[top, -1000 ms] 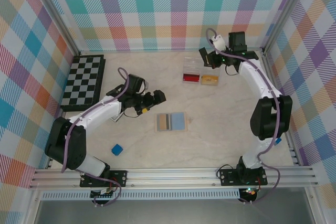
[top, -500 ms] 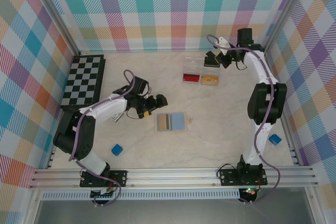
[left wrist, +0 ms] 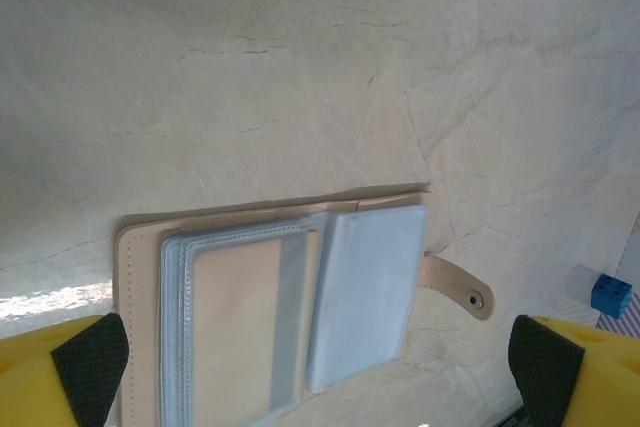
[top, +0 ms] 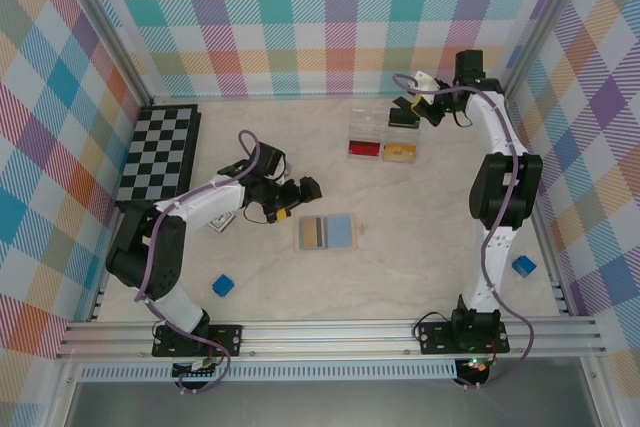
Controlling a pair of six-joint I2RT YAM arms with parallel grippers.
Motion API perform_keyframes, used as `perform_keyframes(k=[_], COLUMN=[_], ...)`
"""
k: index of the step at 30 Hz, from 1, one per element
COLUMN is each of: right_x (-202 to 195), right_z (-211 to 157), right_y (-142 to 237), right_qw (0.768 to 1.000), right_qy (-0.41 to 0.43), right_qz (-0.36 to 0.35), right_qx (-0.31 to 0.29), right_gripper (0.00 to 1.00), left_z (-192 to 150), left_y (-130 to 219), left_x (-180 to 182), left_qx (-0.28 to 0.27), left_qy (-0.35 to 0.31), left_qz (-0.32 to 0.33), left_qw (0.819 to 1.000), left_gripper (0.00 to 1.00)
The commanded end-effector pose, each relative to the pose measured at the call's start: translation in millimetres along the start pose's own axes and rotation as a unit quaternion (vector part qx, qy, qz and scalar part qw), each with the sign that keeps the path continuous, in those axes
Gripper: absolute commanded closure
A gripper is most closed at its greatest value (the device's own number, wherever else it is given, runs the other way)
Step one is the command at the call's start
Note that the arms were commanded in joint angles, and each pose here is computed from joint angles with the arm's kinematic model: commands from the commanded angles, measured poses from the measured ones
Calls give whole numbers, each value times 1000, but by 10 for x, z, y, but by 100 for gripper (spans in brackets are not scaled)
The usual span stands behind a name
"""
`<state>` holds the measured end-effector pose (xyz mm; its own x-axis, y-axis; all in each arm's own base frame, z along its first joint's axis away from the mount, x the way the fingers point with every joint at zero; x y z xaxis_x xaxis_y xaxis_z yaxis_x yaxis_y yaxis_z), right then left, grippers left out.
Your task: Take the credit cards out of the card holder
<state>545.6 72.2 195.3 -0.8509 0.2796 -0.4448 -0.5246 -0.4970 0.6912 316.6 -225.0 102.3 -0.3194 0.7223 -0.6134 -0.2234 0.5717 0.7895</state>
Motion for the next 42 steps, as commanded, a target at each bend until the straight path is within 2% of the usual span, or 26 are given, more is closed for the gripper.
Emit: perform_keyframes(k=[1, 8, 13, 21, 33, 42], right_x=[56, 43, 40, 220, 481, 410], right_z=[2, -162, -143, -206, -96, -96], right_y=[-17, -61, -46, -87, 121, 77], right_qw=[999, 998, 997, 996, 991, 993], right_qy=[22, 59, 63, 56, 36, 7], right_qz=[26, 35, 37, 75, 132, 117], right_qx=[-18, 15, 6, 7, -5, 4], right_gripper=[100, 100, 100, 100, 100, 97], left_z=[35, 13, 18, 10, 18, 7], left_y=[-6, -29, -69, -97, -114, -131], left_x=[-63, -65, -66, -45, -34, -4], left_qx=[2, 9, 14, 18, 19, 22], left_qy=[0, -6, -5, -6, -10, -10], left_qz=[-6, -7, -5, -1, 3, 7], left_qw=[1000, 1000, 1000, 1000, 1000, 1000], left_gripper=[0, 0, 0, 0, 0, 0])
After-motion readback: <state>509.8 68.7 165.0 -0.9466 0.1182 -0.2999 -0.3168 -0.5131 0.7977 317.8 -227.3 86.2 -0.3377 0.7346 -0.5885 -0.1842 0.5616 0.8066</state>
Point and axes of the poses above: each hand's point on the last joint's axis, 136 mm out from that joint toward the fingers, its own y axis back along the fingers, its own x axis along the line the jaws close on, z = x × y, the point moved 2 cm from there along y, back along the fingers, and after that the axes turned 11 degrees about y, right-handed, at the moved point
